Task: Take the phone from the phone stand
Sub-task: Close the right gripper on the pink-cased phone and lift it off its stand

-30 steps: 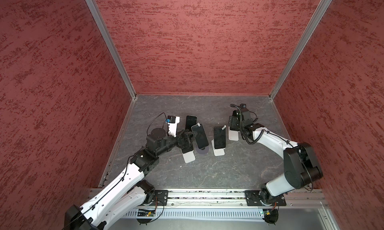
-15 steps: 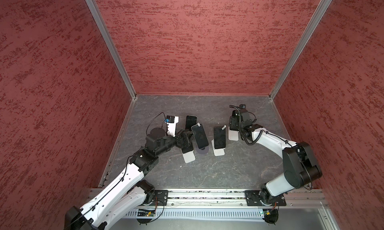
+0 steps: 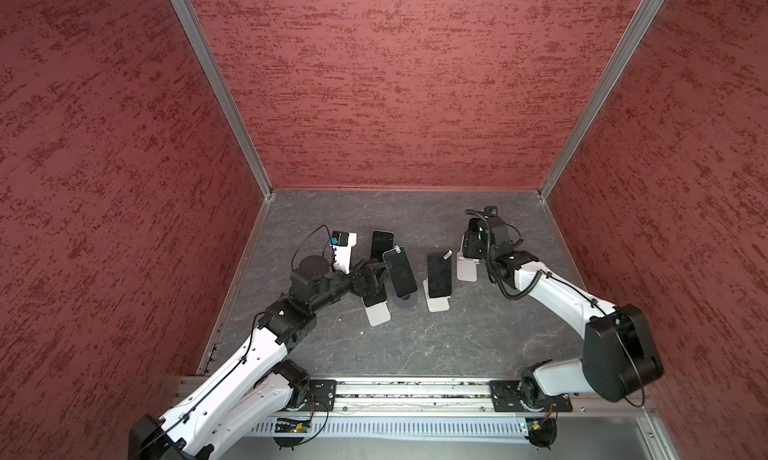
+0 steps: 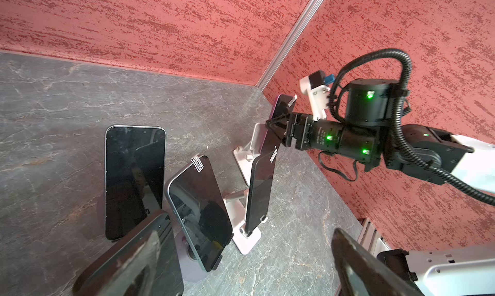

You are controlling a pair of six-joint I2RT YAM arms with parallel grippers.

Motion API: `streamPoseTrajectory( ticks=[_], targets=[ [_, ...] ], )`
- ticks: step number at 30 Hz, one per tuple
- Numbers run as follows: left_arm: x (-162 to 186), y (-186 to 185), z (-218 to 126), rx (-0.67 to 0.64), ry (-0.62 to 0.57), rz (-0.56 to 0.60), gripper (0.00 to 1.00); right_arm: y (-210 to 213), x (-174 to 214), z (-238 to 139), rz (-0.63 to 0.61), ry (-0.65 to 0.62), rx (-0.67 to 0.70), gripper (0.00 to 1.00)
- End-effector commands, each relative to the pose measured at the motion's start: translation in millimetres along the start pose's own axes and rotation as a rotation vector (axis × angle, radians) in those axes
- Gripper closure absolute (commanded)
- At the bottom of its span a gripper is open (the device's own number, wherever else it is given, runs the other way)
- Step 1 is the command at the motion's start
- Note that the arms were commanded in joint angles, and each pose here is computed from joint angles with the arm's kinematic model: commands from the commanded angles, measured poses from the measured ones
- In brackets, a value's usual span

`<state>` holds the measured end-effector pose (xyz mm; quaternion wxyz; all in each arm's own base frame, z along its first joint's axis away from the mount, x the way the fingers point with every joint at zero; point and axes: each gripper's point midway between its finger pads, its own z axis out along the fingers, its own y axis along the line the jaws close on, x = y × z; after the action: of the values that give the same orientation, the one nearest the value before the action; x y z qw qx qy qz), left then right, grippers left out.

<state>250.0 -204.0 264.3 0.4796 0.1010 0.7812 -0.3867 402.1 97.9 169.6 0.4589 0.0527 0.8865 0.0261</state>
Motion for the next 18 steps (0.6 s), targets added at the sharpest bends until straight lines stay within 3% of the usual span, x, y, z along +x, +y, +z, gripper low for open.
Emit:
streamPoseTrajectory(
  ticks=[1, 9, 18],
  targets=[
    [-5, -3, 0, 0.013, -0.006, 0.018, 0.0, -3, -18, -16, -0.016, -0.052, 0.018, 0.44],
    [-5, -4, 1, 0.019, -0.006, 0.019, 0.0, -29, -20, -29, -0.077, -0.06, 0.145, 0.45],
    [-4, -4, 2, 0.023, -0.007, 0.017, 0.0, -66, 9, -12, -0.063, 0.024, 0.228, 0.44]
  ],
)
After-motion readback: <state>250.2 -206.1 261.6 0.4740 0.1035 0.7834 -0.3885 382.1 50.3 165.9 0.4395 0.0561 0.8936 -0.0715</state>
